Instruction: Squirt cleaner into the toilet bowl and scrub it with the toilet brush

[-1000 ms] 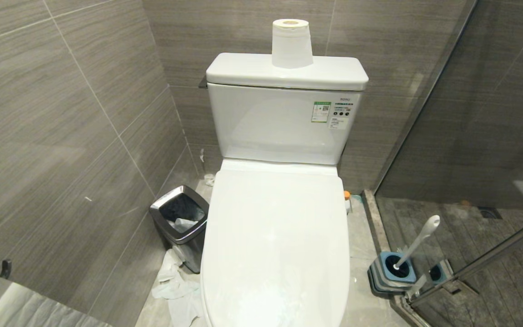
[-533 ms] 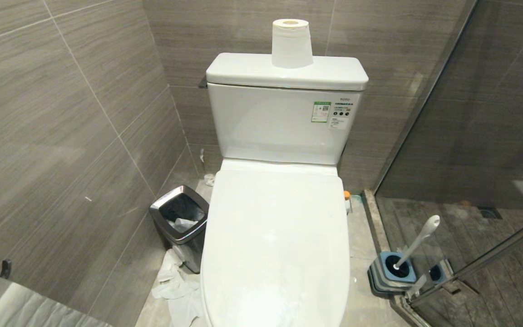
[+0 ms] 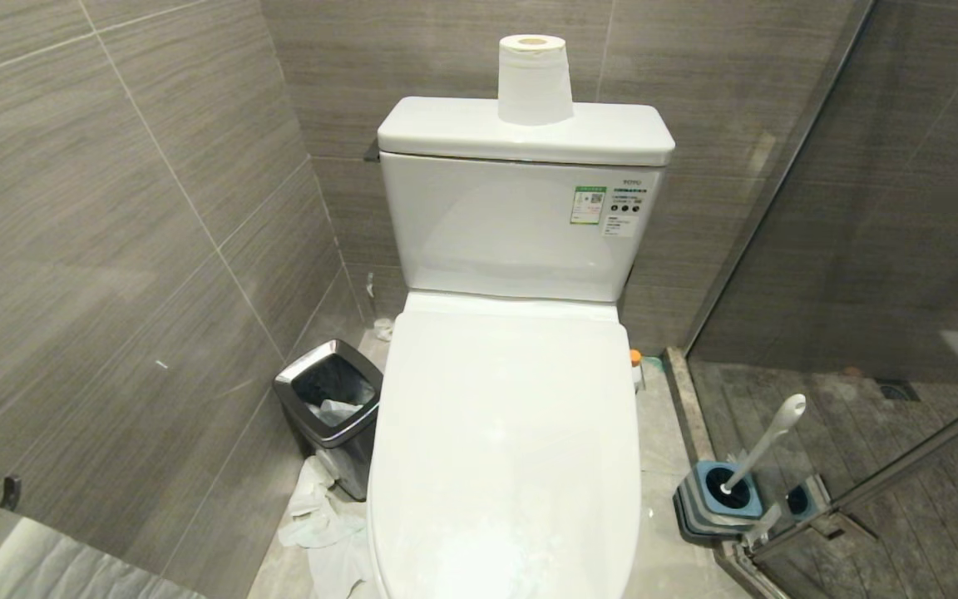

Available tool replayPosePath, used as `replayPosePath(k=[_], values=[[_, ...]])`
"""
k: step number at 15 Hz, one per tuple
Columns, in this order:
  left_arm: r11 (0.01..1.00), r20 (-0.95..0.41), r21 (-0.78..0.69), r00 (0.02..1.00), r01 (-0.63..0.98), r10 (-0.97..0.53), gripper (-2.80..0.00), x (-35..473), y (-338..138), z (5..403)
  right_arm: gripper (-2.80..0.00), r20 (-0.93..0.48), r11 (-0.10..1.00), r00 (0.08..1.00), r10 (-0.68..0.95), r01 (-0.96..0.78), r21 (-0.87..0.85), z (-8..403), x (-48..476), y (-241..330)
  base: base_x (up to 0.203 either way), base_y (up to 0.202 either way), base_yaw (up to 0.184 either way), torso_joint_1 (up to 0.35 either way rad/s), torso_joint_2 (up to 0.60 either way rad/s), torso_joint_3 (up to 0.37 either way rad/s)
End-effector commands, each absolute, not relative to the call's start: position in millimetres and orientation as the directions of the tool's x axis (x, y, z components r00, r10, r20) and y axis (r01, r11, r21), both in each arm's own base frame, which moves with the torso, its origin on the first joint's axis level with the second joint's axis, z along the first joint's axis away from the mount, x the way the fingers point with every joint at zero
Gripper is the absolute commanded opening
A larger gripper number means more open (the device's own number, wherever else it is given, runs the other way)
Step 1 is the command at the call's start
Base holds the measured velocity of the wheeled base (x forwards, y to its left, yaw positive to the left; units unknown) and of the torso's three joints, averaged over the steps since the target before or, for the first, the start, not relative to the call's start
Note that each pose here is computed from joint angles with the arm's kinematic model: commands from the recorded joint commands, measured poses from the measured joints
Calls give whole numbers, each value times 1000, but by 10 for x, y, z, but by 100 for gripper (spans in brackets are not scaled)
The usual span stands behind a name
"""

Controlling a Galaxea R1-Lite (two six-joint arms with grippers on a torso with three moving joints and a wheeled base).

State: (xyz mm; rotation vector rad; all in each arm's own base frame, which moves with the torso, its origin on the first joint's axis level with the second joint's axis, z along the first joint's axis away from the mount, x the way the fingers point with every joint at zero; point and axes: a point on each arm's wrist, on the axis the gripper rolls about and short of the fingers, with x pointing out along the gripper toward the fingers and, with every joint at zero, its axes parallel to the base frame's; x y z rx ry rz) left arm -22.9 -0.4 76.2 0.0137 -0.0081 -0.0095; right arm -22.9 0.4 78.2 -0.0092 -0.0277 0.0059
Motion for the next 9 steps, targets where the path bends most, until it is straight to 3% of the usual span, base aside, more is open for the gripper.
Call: replayPosePath(k=[1, 9], values=[[1000, -2, 14, 1000, 9, -9, -280, -221, -4, 737, -280, 17, 1000, 1000, 6, -6, -9, 749, -220, 4, 0, 0, 0, 0, 0, 0], [1000, -1, 14, 1000, 9, -9, -280, -221, -4, 737, -280, 17, 1000, 1000, 6, -6, -9, 749, -220, 4, 0, 0, 0, 0, 0, 0]])
